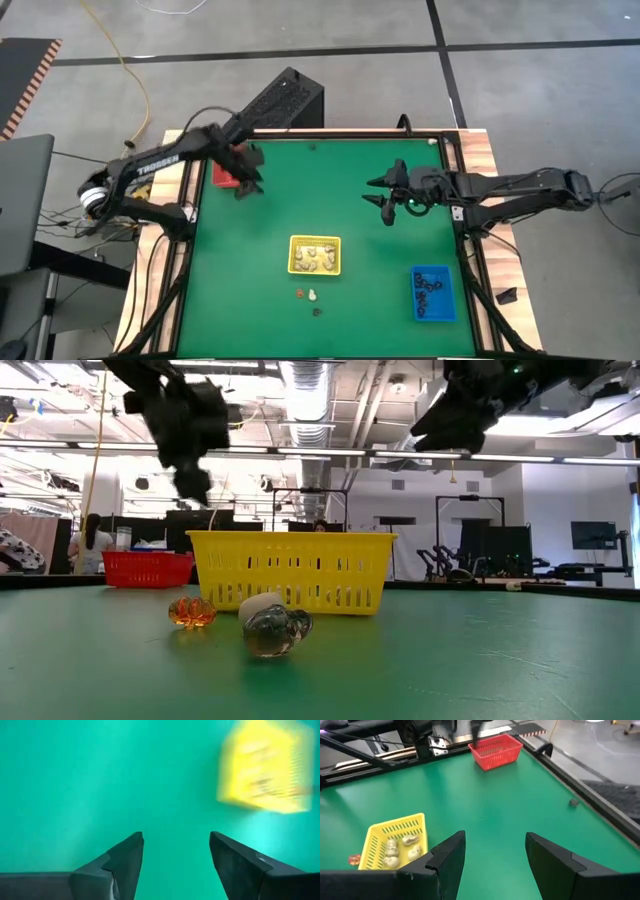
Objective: Sort Halloween decoration
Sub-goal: Put the white skull toy into the yellow bin
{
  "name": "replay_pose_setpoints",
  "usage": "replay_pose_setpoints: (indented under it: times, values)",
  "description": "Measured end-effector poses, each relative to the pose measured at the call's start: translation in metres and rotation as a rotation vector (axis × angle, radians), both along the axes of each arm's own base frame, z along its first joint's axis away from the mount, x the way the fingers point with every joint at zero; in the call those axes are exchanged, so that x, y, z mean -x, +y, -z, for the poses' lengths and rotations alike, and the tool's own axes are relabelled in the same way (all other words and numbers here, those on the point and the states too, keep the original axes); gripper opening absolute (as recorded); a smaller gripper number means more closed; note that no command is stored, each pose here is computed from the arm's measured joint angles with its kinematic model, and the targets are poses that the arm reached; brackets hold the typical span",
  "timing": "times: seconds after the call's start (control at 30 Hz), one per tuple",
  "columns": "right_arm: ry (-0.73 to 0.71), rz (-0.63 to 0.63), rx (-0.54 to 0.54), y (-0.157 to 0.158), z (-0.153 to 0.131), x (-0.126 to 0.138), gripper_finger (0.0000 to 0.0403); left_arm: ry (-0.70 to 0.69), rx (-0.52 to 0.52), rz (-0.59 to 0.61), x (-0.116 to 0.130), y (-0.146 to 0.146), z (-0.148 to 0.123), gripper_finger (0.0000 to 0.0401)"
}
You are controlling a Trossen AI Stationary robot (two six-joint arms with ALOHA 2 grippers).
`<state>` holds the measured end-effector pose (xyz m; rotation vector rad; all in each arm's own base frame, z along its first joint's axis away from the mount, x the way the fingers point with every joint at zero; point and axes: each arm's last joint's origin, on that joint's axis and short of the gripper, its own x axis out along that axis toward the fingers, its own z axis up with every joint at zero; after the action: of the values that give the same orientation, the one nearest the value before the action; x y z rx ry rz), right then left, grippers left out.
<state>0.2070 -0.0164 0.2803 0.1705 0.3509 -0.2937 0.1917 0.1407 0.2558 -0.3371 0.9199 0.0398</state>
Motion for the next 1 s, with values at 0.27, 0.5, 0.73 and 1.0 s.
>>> replay_pose_setpoints:
  times: [0.27, 0.5, 0.73, 1.0]
  values:
    - [0.002, -0.085, -0.026, 0.014, -0.007, -0.017, 0.0239, -0.458, -0.042, 0.428, -0.047, -0.137, 0.025, 0.0192]
    - [0.000, -0.133, -0.054, 0.029, -0.009, -0.028, 0.0239, -0.764, -0.213, 0.652, -0.048, -0.258, 0.040, 0.0181]
    - [-0.076, -0.182, -0.105, 0.045, -0.014, -0.033, 0.0239, -0.642, -0.312, 0.686, -0.067, -0.316, 0.084, 0.0166]
    - [-0.094, -0.295, -0.116, 0.072, -0.016, -0.029, 0.0239, -0.564, -0.423, 0.698, -0.117, -0.332, 0.111, 0.0160]
